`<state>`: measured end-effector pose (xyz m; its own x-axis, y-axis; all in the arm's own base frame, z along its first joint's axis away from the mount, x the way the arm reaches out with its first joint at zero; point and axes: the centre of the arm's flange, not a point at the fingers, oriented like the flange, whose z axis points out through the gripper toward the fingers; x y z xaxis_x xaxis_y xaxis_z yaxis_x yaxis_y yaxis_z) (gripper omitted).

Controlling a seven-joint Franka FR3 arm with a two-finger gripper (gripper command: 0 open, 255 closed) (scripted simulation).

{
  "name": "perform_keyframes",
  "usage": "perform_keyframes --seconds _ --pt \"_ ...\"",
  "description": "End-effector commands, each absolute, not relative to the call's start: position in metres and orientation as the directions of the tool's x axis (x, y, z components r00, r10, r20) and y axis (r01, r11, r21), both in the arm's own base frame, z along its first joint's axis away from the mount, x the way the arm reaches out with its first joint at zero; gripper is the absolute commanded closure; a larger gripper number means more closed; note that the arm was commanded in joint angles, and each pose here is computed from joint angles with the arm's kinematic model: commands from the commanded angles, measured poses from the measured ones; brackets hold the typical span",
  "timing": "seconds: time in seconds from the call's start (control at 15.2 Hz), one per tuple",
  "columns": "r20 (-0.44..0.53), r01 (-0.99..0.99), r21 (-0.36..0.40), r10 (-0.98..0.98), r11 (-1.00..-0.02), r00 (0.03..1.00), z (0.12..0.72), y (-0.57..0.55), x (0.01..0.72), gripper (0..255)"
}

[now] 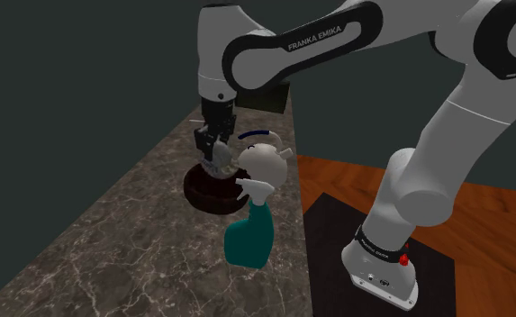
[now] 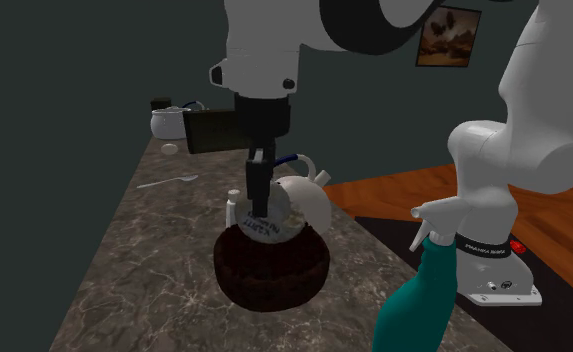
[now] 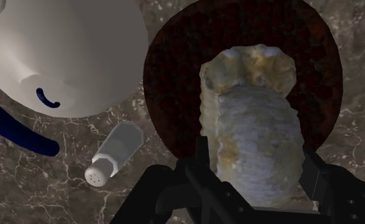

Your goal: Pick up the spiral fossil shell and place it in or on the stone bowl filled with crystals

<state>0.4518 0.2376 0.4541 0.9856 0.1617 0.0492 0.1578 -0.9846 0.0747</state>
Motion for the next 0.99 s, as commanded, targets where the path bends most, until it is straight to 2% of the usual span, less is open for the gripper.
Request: perform_keyframes --seconds 0.0,0.46,0.53,0.92 --pt "0.042 0.158 0.076 0.162 -0.984 0.986 0.444 0.237 0.451 255" --pt "0.042 0.158 0.076 0.162 -0.984 0.986 0.444 0.237 0.451 255" --pt "0.042 0.158 0.076 0.162 -0.984 0.986 0.445 0.237 0.45 0" --pt "0.042 0.158 0.076 0.162 -0.984 0.986 0.458 0.238 0.45 0"
